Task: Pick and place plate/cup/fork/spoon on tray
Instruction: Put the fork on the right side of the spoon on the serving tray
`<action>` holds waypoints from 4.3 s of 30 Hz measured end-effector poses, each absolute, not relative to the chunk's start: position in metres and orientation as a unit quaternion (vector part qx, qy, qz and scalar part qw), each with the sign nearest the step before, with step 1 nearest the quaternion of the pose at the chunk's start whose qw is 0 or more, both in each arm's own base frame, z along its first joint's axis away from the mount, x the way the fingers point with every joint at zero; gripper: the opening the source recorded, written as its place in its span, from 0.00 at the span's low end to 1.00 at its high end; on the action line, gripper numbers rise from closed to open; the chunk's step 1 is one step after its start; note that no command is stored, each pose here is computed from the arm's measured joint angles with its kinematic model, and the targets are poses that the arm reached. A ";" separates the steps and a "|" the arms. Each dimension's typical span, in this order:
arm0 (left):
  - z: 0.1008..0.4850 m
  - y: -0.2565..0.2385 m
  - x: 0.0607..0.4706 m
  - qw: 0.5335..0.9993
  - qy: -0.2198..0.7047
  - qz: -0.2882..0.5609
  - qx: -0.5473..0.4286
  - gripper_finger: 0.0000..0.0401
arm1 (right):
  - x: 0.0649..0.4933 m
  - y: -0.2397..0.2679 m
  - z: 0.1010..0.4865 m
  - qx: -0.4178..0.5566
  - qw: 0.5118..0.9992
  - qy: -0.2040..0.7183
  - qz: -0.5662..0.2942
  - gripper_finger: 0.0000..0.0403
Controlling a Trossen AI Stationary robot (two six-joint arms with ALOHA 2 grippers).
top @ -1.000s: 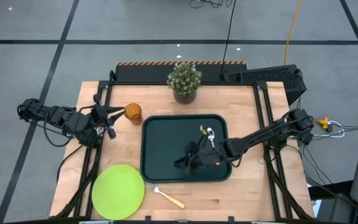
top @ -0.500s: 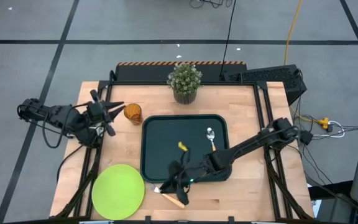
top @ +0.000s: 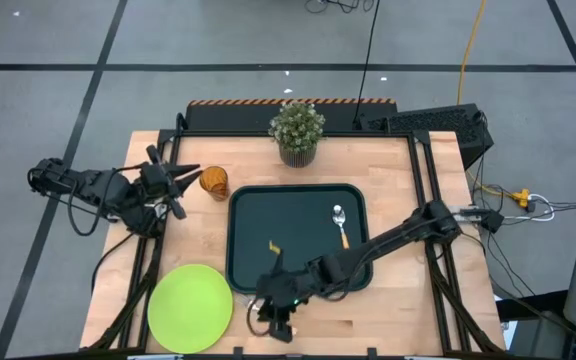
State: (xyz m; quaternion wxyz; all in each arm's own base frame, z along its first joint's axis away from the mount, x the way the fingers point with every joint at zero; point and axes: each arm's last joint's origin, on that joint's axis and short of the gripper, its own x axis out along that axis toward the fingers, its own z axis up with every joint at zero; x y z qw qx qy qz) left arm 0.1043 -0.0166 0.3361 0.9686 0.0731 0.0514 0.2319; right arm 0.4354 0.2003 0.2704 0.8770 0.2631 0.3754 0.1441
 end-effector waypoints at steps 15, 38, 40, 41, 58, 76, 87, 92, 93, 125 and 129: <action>0.318 -0.031 0.107 0.991 0.082 0.108 0.007 0.18 | 0.434 0.244 0.210 0.292 0.802 0.515 0.081 0.16; 0.323 -0.038 0.110 0.996 0.032 0.071 0.044 0.18 | 0.443 0.238 0.165 0.244 0.800 0.546 0.036 0.20; 0.324 -0.038 0.110 0.996 0.028 0.072 0.044 0.18 | 0.446 0.235 0.167 0.249 0.805 0.537 0.040 0.23; 0.324 -0.038 0.110 0.996 0.027 0.072 0.044 0.18 | 0.447 0.234 0.168 0.251 0.807 0.533 0.042 0.25; 0.324 -0.038 0.110 0.996 0.026 0.072 0.040 0.18 | 0.449 0.224 0.166 0.200 0.824 0.529 0.022 0.38; 0.324 -0.038 0.110 0.996 0.026 0.072 0.042 0.18 | 0.453 0.211 0.172 0.149 0.842 0.517 0.035 0.37; 0.324 -0.038 0.110 0.996 0.026 0.072 0.042 0.18 | 0.453 0.210 0.167 0.114 0.848 0.518 0.023 0.37; 0.324 -0.038 0.110 0.996 0.027 0.072 0.043 0.18 | 0.446 0.214 0.151 0.110 0.846 0.521 0.029 0.37; 0.324 -0.038 0.110 0.996 0.026 0.072 0.043 0.18 | 0.445 0.216 0.147 0.109 0.846 0.522 0.029 0.37; 0.324 -0.038 0.110 0.996 0.026 0.072 0.041 0.18 | 0.436 0.215 0.206 0.178 0.881 0.437 0.017 0.05; 0.324 -0.038 0.110 0.996 0.026 0.072 0.040 0.18 | 0.425 0.204 0.236 0.241 0.876 0.414 -0.061 0.05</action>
